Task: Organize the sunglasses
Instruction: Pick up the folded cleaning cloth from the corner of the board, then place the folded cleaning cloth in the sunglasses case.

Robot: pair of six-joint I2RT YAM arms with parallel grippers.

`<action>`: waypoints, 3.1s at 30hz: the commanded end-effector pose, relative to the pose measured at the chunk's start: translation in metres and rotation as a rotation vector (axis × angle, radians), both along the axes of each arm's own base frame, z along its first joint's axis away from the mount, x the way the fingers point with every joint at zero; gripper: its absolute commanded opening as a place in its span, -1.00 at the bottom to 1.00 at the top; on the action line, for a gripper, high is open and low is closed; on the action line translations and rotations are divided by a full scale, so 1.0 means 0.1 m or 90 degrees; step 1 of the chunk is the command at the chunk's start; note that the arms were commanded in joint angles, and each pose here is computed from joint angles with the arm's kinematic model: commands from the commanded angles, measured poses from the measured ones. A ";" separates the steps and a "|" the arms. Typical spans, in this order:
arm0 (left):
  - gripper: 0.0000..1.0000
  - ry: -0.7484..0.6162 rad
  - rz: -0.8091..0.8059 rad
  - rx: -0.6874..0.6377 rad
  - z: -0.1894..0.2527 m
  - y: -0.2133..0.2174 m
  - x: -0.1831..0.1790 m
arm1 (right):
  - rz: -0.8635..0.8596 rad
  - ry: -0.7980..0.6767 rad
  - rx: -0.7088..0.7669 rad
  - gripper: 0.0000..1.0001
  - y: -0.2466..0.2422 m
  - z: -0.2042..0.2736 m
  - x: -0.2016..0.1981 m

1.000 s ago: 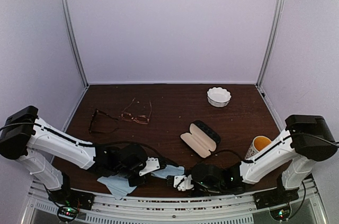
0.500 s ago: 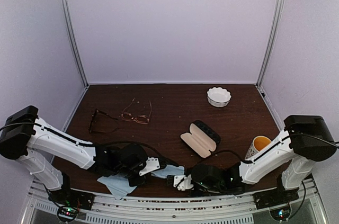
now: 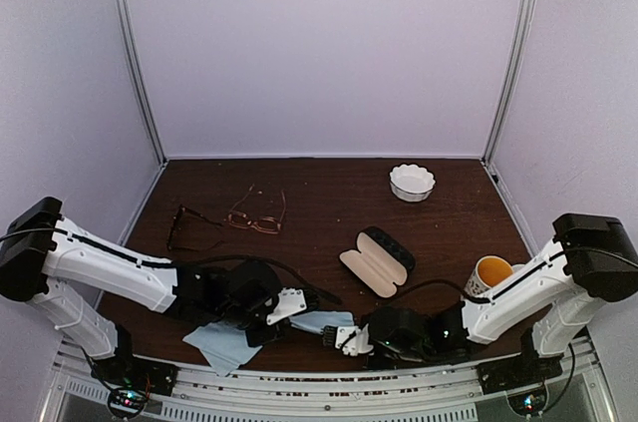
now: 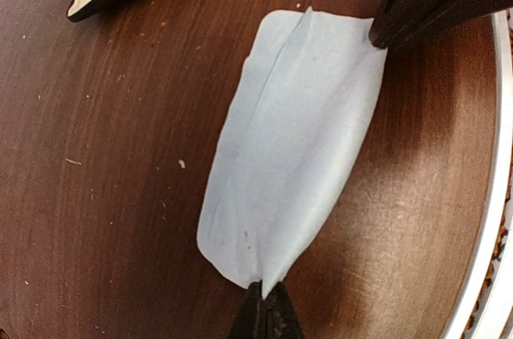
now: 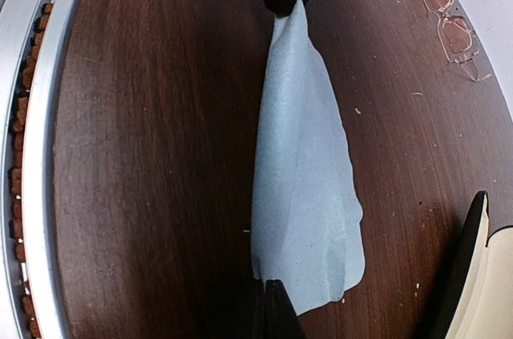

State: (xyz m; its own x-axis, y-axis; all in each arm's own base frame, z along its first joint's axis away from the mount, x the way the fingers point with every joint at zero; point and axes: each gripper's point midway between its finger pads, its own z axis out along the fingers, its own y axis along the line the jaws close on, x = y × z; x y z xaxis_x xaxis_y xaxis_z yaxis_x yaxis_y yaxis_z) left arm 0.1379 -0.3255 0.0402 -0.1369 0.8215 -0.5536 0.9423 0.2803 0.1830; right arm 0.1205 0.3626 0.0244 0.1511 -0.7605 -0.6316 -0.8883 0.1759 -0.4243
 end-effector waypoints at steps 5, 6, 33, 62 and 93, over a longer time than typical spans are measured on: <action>-1.00 -0.001 0.008 -0.044 0.31 -0.13 0.07 | -0.049 0.019 0.063 -1.00 -0.11 0.24 0.09; -1.00 -0.001 0.009 -0.047 0.33 -0.14 0.08 | -0.053 0.020 0.067 -1.00 -0.13 0.26 0.10; -1.00 0.011 -0.032 -0.065 0.68 -0.61 0.54 | -0.172 0.039 0.098 -1.00 -0.47 0.56 0.38; -1.00 0.079 -0.033 -0.018 0.52 -0.85 1.08 | -0.277 0.089 0.130 -1.00 -0.62 0.69 0.72; -1.00 0.114 -0.006 -0.010 0.45 -1.02 1.45 | -0.323 0.137 0.118 -1.00 -0.80 0.53 0.93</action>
